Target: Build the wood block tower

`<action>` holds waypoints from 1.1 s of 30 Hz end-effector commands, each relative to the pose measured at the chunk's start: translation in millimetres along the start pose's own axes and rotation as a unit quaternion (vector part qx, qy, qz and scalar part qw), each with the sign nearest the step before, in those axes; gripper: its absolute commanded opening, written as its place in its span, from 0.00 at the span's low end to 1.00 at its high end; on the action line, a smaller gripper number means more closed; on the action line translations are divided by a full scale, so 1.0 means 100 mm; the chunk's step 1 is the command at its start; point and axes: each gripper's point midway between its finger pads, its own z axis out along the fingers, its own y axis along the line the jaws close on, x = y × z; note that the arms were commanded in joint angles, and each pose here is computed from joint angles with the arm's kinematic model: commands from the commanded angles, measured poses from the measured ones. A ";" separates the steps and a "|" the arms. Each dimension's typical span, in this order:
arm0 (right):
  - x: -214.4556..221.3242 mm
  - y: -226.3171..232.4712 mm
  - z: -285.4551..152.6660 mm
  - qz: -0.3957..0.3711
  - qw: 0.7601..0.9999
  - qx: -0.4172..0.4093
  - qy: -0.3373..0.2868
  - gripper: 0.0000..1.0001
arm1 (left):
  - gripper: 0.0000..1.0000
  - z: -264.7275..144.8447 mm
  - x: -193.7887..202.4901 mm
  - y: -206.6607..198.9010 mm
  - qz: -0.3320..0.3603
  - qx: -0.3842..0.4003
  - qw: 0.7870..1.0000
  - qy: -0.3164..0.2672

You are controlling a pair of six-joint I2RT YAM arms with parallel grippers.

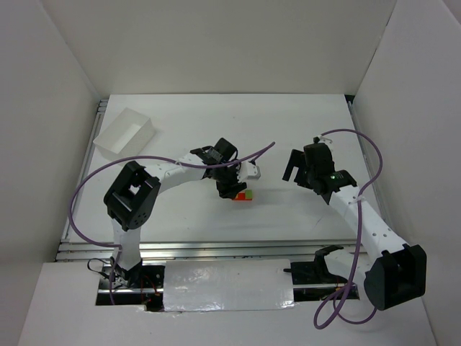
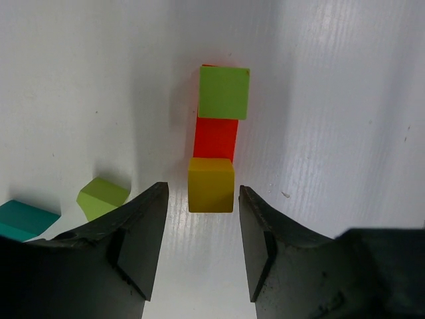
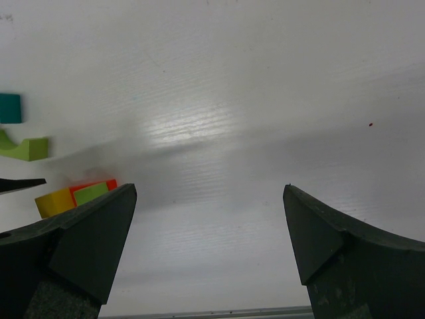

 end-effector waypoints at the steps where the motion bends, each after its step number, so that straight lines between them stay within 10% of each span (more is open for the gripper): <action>1: -0.09 0.00 -0.02 0.005 1.000 -0.004 -0.026 1.00 | 0.59 -0.02 -0.12 -0.07 0.019 0.024 0.999 -0.016; 33: -0.09 -0.01 -0.01 0.005 1.000 -0.003 -0.025 1.00 | 0.42 0.05 -0.15 -0.02 0.027 0.013 1.000 -0.003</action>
